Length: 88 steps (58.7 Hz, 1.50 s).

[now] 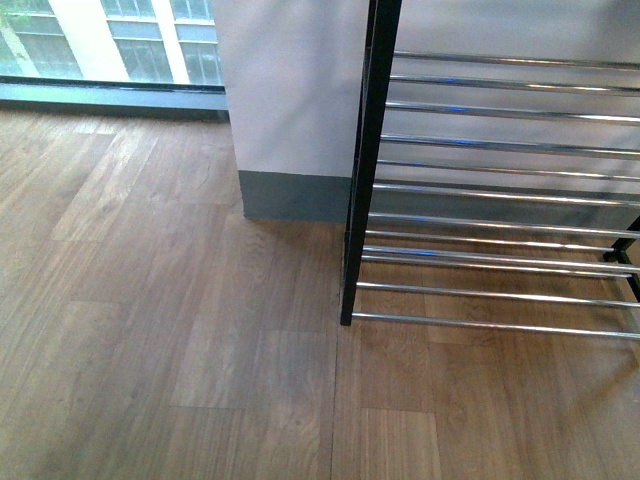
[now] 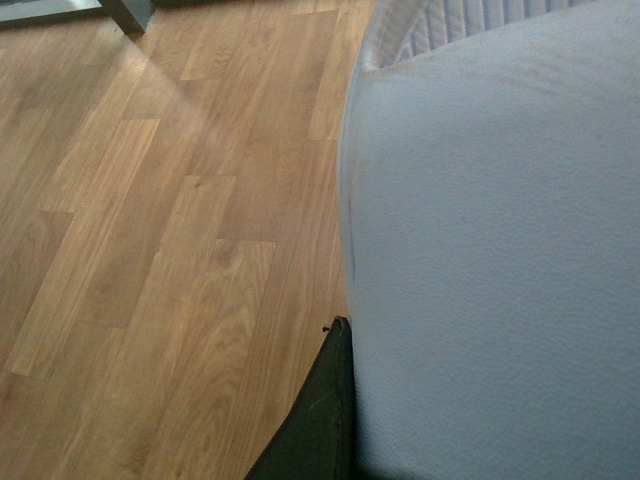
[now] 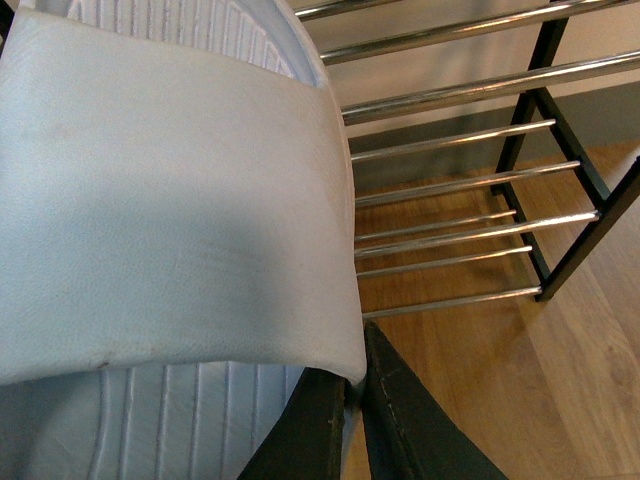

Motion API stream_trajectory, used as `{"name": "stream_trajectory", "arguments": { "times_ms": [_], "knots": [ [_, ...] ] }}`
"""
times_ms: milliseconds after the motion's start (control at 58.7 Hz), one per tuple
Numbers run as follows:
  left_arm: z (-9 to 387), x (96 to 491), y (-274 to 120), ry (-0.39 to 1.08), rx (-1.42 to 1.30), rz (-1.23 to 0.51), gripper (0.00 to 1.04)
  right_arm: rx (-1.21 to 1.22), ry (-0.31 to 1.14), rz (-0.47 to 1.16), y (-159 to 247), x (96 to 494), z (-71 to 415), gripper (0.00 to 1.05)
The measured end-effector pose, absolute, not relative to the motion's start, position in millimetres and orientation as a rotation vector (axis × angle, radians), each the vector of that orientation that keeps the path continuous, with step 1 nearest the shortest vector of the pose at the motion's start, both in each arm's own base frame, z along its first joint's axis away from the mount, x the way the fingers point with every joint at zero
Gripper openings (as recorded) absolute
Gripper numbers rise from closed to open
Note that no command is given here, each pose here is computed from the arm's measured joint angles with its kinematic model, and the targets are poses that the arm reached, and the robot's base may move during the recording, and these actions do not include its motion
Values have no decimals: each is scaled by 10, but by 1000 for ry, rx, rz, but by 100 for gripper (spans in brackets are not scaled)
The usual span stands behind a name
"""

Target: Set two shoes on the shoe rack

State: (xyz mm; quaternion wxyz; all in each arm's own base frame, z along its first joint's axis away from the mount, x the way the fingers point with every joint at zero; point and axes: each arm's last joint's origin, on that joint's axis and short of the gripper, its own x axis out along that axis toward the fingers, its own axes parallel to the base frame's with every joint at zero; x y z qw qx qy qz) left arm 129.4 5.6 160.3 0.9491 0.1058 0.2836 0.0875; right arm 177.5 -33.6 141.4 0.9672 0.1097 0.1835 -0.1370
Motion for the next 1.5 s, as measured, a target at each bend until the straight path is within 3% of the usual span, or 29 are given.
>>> {"name": "stream_trajectory", "arguments": {
  "times_ms": [885, 1005, 1141, 1498],
  "knots": [
    [1603, 1294, 56, 577, 215, 179, 2, 228, 370, -273, -335, 1775, 1412, 2],
    [1603, 1294, 56, 577, 214, 178, 2, 165, 189, -54, -313, 1791, 1399, 2],
    [1603, 1294, 56, 577, 215, 179, 2, 130, 110, -30, -275, 1844, 1571, 2],
    [1603, 1294, 56, 577, 214, 178, 2, 67, 279, -31, 120, 2867, 2047, 2]
  ]
}}
